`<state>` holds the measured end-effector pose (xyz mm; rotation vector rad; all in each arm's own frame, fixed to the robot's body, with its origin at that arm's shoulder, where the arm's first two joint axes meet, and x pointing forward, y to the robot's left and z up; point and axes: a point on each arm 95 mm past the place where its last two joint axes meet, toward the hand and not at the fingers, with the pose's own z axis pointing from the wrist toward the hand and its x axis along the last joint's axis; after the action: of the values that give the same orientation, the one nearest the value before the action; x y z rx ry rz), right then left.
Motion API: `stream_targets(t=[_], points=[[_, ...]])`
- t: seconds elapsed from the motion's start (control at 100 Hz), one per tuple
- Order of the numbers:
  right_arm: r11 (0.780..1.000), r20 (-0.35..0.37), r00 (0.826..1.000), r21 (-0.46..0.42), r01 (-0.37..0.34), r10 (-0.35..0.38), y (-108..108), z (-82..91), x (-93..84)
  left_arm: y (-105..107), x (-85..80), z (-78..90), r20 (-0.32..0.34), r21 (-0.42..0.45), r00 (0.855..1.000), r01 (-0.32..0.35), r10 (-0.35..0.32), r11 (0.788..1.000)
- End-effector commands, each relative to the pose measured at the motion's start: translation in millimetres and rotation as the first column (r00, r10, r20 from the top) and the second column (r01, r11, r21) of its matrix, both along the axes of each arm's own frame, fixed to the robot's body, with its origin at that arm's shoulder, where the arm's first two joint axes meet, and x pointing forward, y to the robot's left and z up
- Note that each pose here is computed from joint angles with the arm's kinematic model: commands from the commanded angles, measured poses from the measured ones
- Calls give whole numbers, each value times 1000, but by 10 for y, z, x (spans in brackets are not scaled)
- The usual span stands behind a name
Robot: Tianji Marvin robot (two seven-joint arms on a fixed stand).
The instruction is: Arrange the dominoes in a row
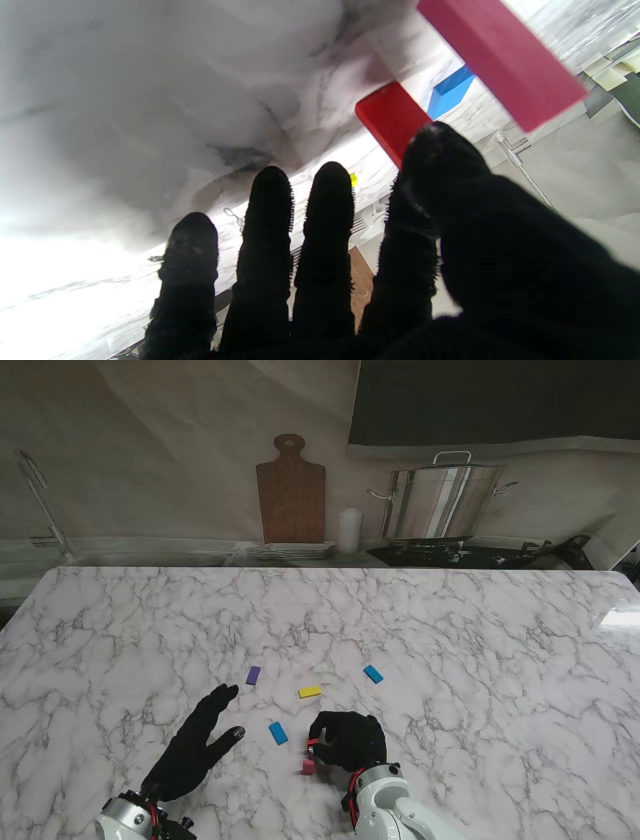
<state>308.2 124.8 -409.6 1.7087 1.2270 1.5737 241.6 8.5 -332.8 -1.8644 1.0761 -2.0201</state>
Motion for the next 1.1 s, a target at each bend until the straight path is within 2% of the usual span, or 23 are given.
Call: stream_targets(t=[0.0, 1.09], points=[[1000, -9, 1000, -6, 0, 0, -9, -34, -15, -17, -20, -12, -12, -1, 1000, 12, -12, 1000], [1000, -11, 1000, -7, -6, 6, -6, -30, -16, -14, -18, -8, -9, -1, 1000, 9, -9, 1000]])
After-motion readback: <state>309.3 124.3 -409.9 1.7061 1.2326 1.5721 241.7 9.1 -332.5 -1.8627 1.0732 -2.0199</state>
